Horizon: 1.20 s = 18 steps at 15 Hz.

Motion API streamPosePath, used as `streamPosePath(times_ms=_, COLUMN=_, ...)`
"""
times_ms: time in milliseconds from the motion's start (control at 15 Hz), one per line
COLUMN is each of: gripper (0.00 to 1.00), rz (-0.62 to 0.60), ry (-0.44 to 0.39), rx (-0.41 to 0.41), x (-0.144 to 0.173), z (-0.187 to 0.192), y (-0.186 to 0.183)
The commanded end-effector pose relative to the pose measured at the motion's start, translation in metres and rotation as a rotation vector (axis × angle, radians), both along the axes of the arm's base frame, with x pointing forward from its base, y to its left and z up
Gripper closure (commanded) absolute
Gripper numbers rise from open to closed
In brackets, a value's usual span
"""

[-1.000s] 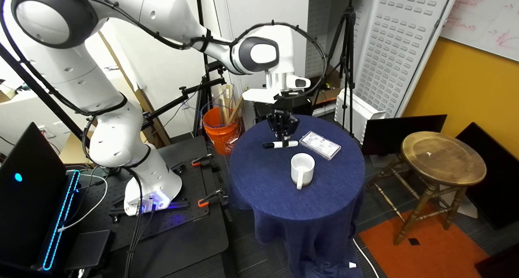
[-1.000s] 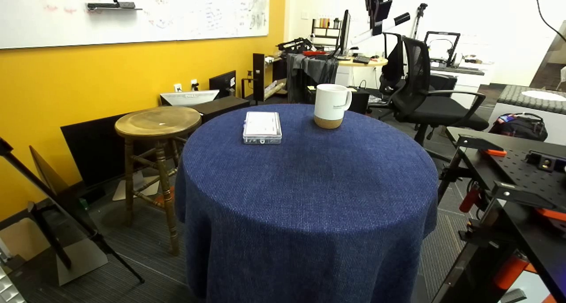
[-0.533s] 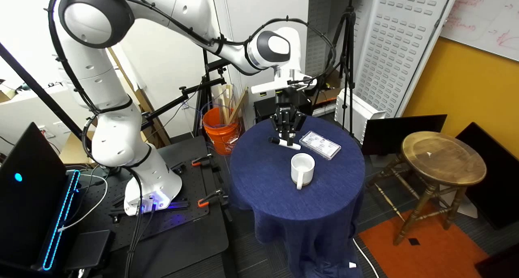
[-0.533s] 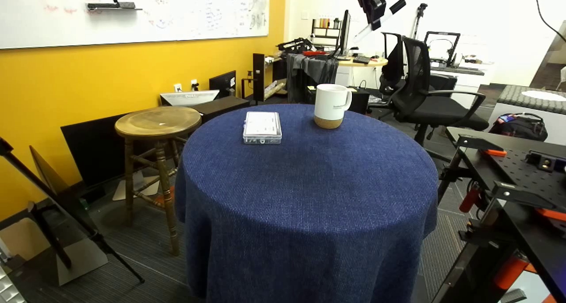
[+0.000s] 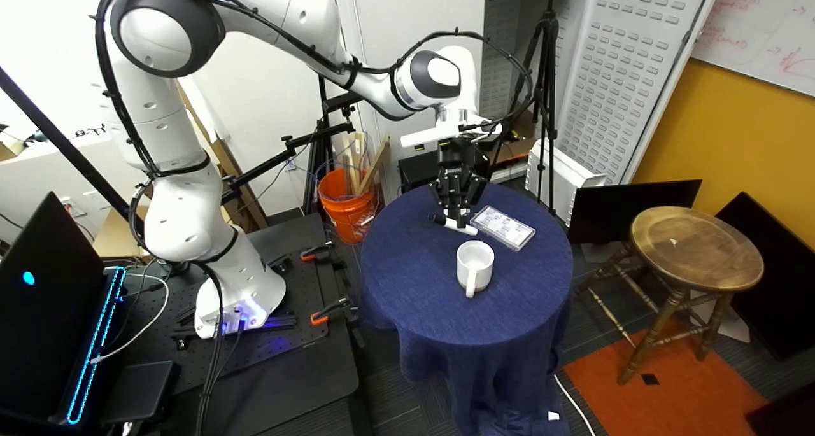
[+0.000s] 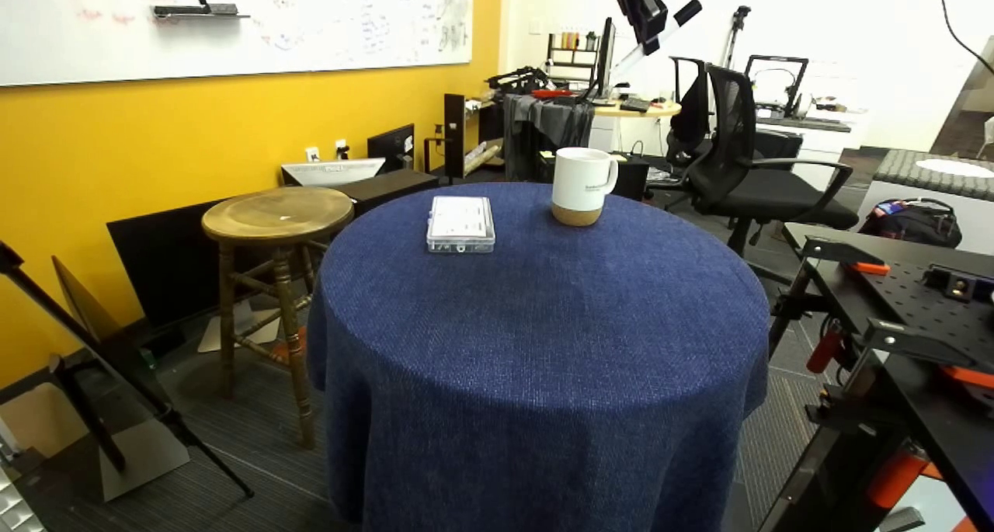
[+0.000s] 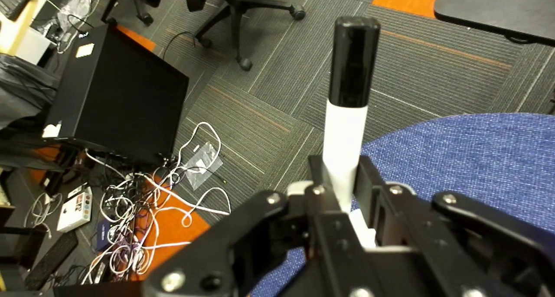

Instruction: Put the marker inside the mug cup

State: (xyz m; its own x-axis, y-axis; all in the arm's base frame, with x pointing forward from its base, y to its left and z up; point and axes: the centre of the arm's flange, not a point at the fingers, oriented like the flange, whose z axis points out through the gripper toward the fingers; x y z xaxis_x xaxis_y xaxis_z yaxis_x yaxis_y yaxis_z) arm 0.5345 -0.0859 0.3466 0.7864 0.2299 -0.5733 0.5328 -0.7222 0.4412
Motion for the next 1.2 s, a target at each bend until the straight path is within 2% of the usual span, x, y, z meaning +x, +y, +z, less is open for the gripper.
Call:
streamPosePath(times_ms=0, gripper=0.95, rz=0.059, ry=0.042, rx=-0.01, x=0.007, z=0.003, y=-0.004)
streamPosePath(times_ms=333, gripper=0.95, rz=0.208, ry=0.132, rx=-0.006, x=0.013, z=-0.001, y=0.002)
streamPosePath(times_ms=667, gripper=0.95, rz=0.328, ry=0.181, rx=0.015, x=0.028, z=-0.017, y=0.017)
streamPosePath(times_ms=1133, gripper=0.95, rz=0.384, ry=0.315, rx=0.06, x=0.032, z=-0.054, y=0.031)
